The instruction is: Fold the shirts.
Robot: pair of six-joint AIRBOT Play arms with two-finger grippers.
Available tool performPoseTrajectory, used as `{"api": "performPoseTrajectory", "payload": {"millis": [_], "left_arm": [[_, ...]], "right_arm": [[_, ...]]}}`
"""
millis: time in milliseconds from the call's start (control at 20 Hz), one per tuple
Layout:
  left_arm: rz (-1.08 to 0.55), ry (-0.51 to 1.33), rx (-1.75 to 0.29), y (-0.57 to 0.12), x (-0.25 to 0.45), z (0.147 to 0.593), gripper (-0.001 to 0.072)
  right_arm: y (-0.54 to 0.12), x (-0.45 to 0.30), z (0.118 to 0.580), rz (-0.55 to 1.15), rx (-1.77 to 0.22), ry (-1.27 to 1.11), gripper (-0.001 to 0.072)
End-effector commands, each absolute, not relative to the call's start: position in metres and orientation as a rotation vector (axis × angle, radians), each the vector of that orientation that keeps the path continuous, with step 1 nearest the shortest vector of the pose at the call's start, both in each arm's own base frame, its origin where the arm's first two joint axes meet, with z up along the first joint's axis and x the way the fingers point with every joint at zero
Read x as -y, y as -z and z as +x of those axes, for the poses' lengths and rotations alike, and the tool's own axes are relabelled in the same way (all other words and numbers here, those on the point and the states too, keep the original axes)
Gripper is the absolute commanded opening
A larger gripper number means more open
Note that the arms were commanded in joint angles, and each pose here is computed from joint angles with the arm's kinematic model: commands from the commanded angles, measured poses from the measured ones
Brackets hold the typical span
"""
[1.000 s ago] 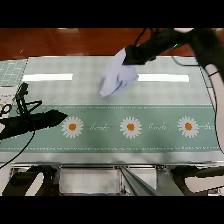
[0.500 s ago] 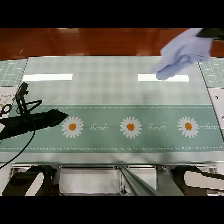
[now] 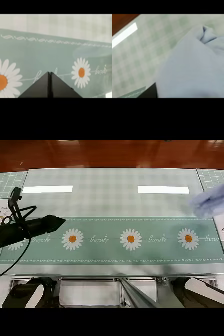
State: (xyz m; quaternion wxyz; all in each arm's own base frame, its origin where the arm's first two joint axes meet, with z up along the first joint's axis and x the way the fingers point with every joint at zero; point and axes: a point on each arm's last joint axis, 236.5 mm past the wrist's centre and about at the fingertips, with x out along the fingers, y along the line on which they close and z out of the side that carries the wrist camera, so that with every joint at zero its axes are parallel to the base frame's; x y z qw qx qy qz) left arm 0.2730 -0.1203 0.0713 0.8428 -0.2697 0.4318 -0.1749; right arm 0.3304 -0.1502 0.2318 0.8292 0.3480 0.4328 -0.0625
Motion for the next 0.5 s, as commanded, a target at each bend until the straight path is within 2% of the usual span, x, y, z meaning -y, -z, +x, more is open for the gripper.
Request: {"api": "performPoseTrajectory", "payload": {"millis": [0,250,450], "left_arm": [[-0.553,0.354,-0.825,-0.089,0.114,0.289,0.0018],[-0.529,0.342,-0.790,-0.091,0.109,0.296,0.0018],[-0.535,0.326,-0.803,-0.084,0.106,0.302,0.0018]], "right_arm": [[-0.189,0.182,0.272,0.896,-1.004,0.304,0.0034],[-0.125,0.207,0.179,1.031,-1.170,0.623,0.0037],[-0.087,0.213,0.089,0.979,-1.423,0.952,0.0037]]}}
